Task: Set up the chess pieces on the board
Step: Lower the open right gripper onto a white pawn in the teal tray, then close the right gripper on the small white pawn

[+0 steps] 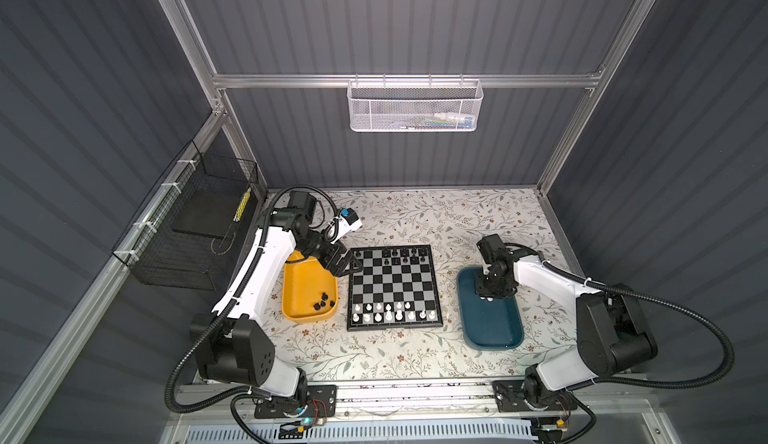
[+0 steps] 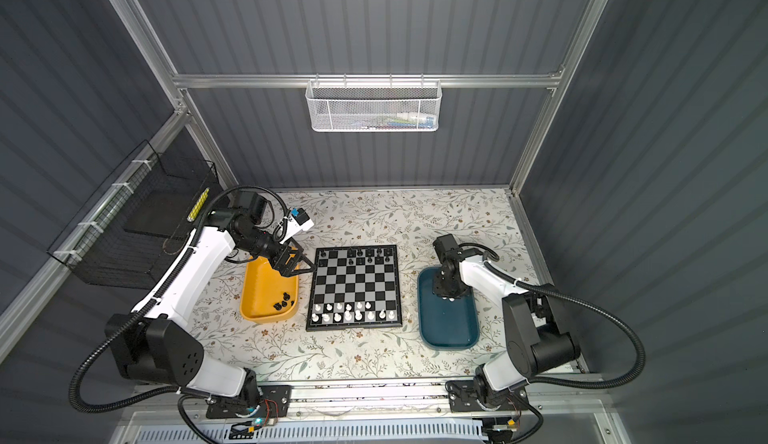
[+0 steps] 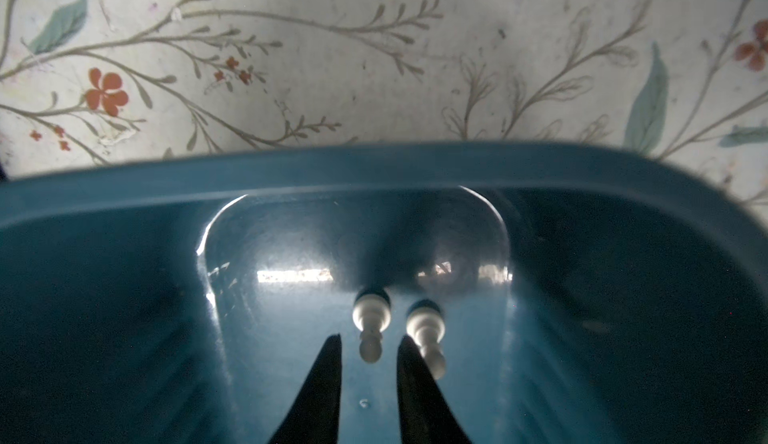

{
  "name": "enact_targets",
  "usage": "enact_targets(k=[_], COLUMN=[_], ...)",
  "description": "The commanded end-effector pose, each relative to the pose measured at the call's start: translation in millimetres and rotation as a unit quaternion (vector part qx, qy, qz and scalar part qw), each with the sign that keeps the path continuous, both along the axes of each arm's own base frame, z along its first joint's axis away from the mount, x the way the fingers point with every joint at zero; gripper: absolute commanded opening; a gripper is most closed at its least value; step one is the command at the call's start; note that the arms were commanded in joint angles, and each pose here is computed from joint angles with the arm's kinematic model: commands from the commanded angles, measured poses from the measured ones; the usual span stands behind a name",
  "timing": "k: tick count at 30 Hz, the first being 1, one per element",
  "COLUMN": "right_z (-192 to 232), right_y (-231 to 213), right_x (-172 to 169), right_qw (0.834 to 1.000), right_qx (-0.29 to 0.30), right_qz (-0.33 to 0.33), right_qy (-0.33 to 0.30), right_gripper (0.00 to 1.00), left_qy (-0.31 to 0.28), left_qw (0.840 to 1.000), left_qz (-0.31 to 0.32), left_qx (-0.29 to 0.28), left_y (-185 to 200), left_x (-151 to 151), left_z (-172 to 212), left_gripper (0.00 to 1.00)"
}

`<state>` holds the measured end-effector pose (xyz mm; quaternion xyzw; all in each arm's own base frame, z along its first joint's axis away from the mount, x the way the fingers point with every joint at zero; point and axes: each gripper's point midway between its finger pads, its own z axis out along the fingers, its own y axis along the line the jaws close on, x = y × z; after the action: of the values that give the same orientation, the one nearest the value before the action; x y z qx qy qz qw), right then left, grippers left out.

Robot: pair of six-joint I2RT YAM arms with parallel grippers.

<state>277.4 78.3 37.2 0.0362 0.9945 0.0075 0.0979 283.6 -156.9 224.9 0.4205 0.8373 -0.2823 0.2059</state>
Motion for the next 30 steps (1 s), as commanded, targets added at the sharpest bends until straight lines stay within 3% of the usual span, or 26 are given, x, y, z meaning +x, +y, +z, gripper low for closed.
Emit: enact_targets(k=[1,30], right_z=[0.4,-7.4], right_y=[0.8,2.0], right_x=[4.0,8.1], right_qw=[1.000,1.000], right_qx=[-0.001,-0.006], right_qz=[0.005,0.013], right_qy=[0.004,0.016], right_gripper=[0.27,0.21], left_qy=[0.002,0.003], left_qw=[1.000,1.000], left_qz=[-0.007,-0.005], left_qx=[-0.003,0.001], left_y=[-1.8,-0.8], left_x=[-4.3,-4.1], left_z=[6.2,4.2], left_gripper=[1.00,1.00])
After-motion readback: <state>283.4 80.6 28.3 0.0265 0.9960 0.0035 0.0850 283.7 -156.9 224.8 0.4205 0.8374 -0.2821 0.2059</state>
